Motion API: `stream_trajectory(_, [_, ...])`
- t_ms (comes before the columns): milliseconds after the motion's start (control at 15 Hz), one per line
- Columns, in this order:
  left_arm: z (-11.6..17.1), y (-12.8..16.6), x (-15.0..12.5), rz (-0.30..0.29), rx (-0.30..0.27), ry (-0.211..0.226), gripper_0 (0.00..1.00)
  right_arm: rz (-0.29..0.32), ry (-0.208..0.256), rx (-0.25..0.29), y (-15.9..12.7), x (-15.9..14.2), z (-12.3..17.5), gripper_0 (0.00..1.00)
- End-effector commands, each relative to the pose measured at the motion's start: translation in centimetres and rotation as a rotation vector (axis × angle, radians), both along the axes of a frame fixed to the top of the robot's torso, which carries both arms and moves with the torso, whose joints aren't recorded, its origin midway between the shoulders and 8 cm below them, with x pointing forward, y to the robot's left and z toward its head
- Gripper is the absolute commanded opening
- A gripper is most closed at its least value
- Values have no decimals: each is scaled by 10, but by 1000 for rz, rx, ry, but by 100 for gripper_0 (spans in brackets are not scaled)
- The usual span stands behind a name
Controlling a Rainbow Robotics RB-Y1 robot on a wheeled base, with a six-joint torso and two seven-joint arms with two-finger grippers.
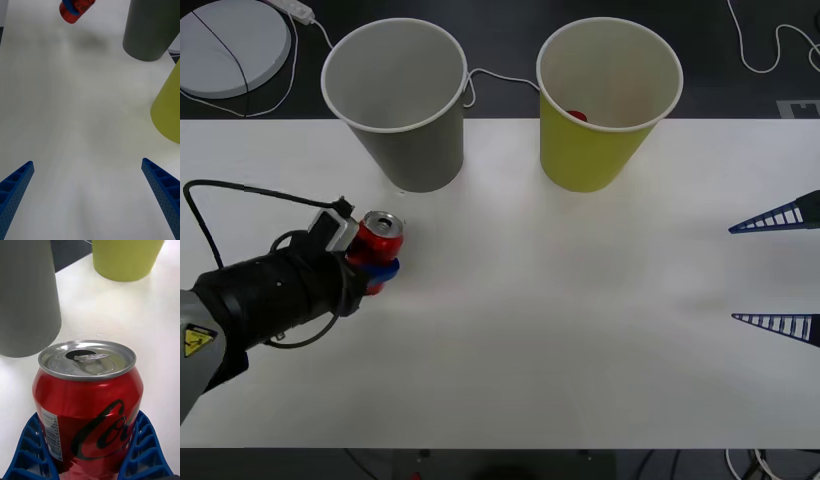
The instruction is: Put the can into the green bin and the plastic bottle into the gray bin
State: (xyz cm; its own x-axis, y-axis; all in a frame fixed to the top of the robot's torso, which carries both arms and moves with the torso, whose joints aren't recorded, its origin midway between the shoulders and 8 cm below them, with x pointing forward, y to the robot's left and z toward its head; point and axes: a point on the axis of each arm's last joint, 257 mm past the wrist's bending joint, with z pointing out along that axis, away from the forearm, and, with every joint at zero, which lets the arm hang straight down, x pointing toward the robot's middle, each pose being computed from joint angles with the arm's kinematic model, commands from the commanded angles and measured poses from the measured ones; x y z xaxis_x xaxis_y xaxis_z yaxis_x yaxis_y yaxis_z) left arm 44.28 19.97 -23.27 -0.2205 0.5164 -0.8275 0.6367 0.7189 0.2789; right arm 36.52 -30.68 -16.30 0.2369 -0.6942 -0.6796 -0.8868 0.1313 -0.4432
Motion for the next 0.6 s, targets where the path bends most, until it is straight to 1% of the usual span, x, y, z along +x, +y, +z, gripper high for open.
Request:
stream_trajectory(67, [8,17,-10,-78,60,35,0,0,0,0,0,0,0,100])
stream_trajectory(133, [11,25,-15,-103,98,62,0,0,0,0,0,0,0,100])
stream_trajectory(200, [16,30,-18,-121,128,79,0,0,0,0,0,0,0,100])
stream_trajectory(333, [26,43,-29,-157,205,133,0,0,0,0,0,0,0,100])
stream_trajectory(467, [37,51,-33,-178,228,168,0,0,0,0,0,0,0,100])
stream_trajectory(533, [45,57,-34,-189,257,184,0,0,0,0,0,0,0,100])
stream_trajectory(600, [53,62,-33,-186,278,197,0,0,0,0,0,0,0,100])
